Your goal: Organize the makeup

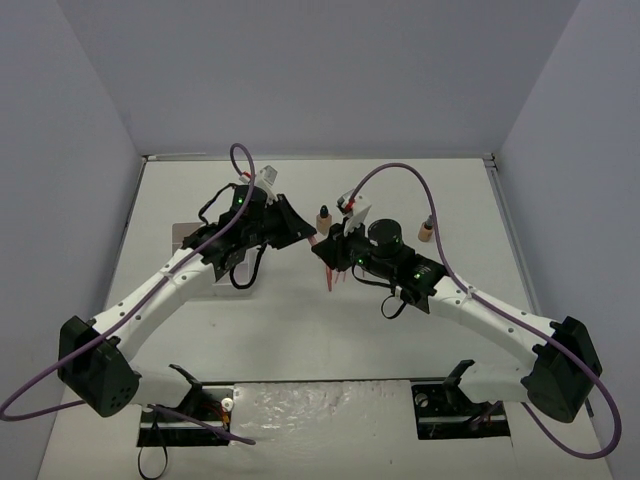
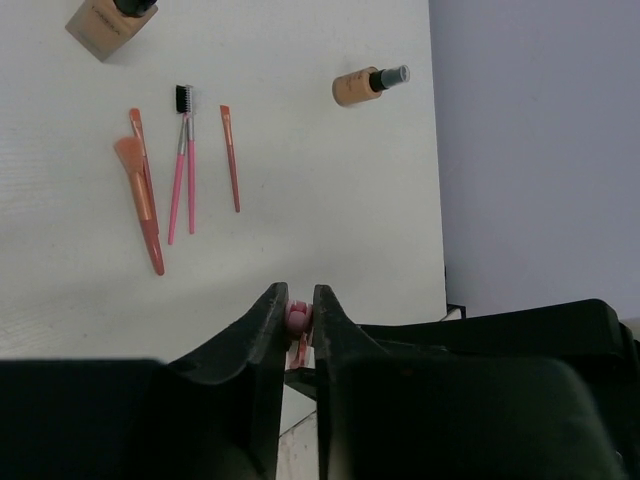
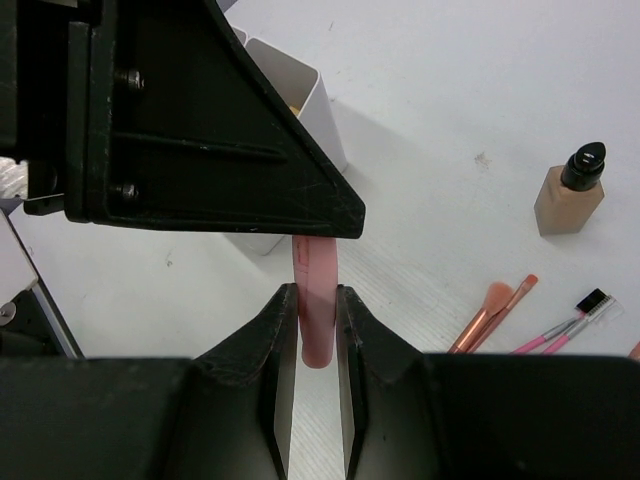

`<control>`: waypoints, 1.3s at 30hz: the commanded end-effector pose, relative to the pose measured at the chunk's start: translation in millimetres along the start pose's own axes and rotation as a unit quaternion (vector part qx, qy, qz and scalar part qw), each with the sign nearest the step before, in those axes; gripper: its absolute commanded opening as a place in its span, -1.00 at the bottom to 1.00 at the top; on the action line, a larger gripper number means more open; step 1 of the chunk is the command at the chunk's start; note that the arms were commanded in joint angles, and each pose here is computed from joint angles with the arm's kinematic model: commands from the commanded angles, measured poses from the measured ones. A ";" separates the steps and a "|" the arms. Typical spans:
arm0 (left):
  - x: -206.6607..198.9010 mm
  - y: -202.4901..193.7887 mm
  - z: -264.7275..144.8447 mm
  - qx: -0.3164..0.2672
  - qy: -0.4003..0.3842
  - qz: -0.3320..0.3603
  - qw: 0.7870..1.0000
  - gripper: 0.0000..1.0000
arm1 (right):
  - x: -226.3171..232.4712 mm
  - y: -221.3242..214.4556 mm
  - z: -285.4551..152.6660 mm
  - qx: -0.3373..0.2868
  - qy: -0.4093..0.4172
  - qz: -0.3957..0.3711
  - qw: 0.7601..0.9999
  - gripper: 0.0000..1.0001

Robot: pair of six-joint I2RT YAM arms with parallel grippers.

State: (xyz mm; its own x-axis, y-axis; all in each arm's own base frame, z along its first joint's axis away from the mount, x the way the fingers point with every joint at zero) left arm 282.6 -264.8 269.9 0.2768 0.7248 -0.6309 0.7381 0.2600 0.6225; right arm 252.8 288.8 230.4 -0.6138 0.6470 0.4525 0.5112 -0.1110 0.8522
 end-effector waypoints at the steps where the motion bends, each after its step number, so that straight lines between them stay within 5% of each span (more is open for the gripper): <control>1: -31.4 22.8 -10.4 -0.049 -0.060 0.010 0.997 -1.00 | 19.7 23.6 -0.7 -0.048 0.042 0.003 0.998 -0.97; 4: -29.7 21.4 -10.8 -0.051 -0.059 0.019 0.997 -1.00 | 18.5 23.0 -1.1 -0.047 0.037 0.004 0.998 -0.72; 7: -22.3 23.9 -15.1 -0.064 -0.039 0.044 0.996 -1.00 | 13.0 22.8 -2.5 -0.049 0.019 0.006 0.999 0.04; 10: 1.2 27.9 -24.7 -0.081 0.026 0.071 0.994 -1.00 | 2.5 17.9 -5.4 -0.041 -0.008 0.007 0.999 0.51; 14: 48.1 46.1 -48.5 -0.122 0.123 0.093 0.980 -1.00 | -17.8 15.5 -14.3 -0.043 -0.065 0.005 0.997 0.78; 20: 147.6 80.0 -116.2 -0.222 0.280 0.047 0.933 -1.00 | -54.3 2.2 -30.7 -0.027 -0.156 0.007 0.987 0.91; 27: 218.6 95.6 -153.3 -0.292 0.346 -0.006 0.891 -1.00 | -83.1 -14.1 -41.0 -0.011 -0.204 0.028 0.978 0.91; 39: 268.4 94.0 -127.0 -0.310 0.365 -0.039 0.877 -1.00 | -121.7 -31.8 -51.7 0.011 -0.257 0.055 0.965 0.91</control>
State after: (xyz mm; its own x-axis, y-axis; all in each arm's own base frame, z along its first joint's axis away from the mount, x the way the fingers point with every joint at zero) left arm 324.8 29.6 188.0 -0.4247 0.8586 -0.2870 0.3611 0.4513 0.8160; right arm 270.9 180.5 153.1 -0.2134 0.9187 0.3323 0.6108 -0.1400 0.7793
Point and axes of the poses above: each gripper's point midway between its finger pads, its own z axis out along the fingers, its own x axis along the line the jaws close on, y = z × x, the point moved 3 cm from there along -z, back along the fingers, and after that the axes turned 11 degrees about z, right-handed, at the moved point
